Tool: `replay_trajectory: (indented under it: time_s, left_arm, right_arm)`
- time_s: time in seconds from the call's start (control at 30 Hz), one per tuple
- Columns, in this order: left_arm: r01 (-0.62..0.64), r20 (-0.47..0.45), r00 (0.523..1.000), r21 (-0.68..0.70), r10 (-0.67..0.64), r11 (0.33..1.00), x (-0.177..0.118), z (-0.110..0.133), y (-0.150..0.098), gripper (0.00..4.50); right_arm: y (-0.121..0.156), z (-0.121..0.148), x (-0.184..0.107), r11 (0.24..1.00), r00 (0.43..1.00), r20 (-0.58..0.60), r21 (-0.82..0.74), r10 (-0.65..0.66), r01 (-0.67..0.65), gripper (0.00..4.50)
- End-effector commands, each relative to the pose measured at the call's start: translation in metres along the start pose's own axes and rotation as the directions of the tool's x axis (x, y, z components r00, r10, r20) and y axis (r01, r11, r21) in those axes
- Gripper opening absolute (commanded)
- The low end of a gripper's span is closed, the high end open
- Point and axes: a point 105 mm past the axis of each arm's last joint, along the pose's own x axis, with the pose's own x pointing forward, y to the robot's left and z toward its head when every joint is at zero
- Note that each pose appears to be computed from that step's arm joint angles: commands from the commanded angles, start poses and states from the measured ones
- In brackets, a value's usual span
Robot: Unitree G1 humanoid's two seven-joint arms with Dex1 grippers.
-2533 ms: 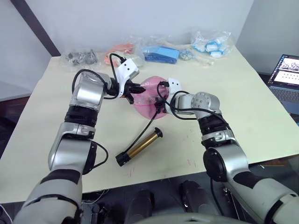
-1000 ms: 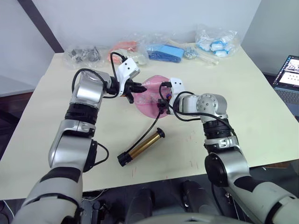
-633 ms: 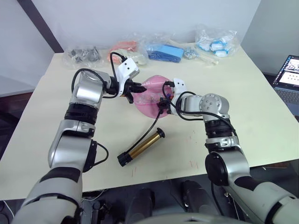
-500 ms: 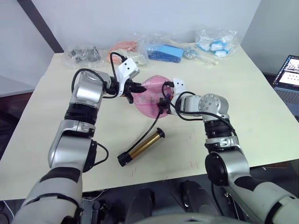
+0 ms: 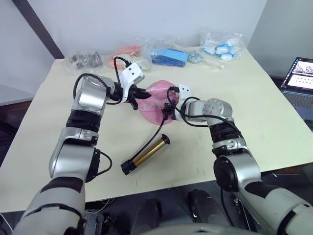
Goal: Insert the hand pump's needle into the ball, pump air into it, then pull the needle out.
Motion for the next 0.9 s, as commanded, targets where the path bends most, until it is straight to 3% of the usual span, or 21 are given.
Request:
replay_trajectory:
  time_s: [0.03, 0.9]
  left_arm:
    - [0.167, -0.086, 0.981, -0.065, -0.172, 0.984, 0.028, -0.030, -0.035, 0.00]
    - [0.160, -0.087, 0.982, -0.081, -0.167, 0.984, 0.030, -0.033, -0.038, 0.00]
  right_arm:
    - [0.037, -0.007, 0.015, 0.997, 0.998, -0.007, -0.027, 0.066, -0.066, 0.40]
    - [0.029, -0.011, 0.034, 0.987, 1.000, -0.027, -0.158, 0.000, -0.004, 0.40]
